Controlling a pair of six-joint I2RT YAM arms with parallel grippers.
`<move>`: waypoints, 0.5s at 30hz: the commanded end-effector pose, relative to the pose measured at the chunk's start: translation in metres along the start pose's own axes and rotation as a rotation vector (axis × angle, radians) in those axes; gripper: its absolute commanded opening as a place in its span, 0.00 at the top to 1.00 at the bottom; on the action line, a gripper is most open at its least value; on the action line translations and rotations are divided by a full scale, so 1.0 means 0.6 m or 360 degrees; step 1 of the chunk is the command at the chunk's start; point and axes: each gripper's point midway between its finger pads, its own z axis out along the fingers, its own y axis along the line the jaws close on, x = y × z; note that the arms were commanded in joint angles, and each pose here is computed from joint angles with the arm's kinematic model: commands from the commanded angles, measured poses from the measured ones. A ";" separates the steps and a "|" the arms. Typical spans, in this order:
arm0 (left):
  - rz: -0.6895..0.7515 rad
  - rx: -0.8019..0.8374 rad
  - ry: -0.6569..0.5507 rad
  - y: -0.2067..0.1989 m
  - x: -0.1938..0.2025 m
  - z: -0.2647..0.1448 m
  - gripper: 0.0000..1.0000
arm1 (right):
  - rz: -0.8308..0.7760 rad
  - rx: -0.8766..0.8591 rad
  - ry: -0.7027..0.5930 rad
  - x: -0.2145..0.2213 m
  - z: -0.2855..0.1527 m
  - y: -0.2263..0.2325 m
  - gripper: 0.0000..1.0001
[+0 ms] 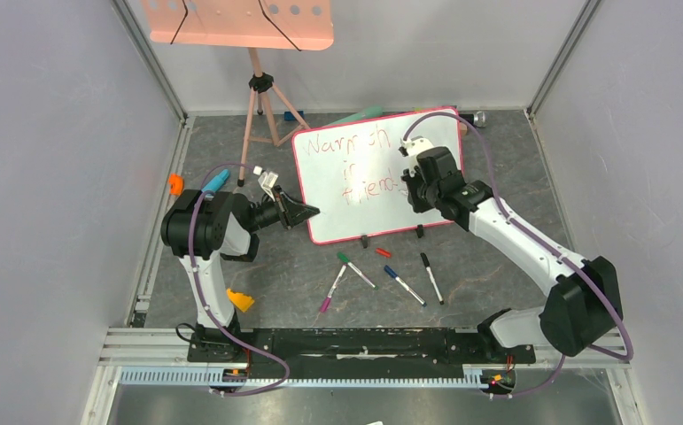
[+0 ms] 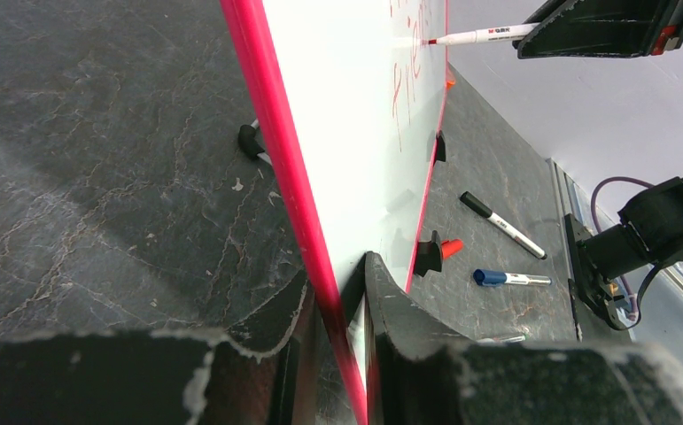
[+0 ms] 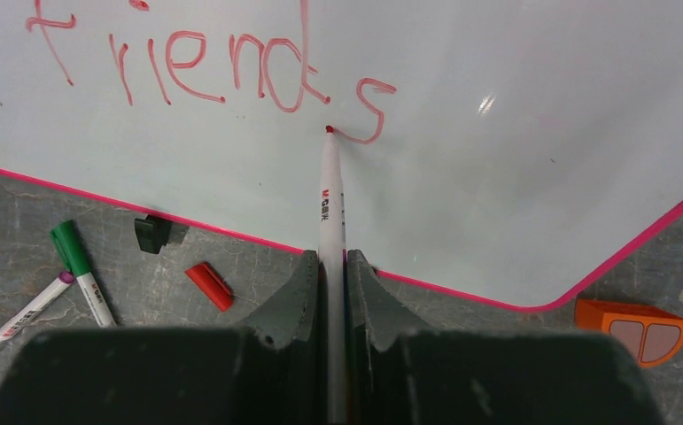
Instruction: Write a sentence on the whiteboard
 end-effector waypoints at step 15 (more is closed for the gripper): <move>0.0203 -0.0201 -0.0141 0.055 -0.030 -0.002 0.93 | 0.0104 0.0105 -0.0283 -0.111 -0.037 -0.038 1.00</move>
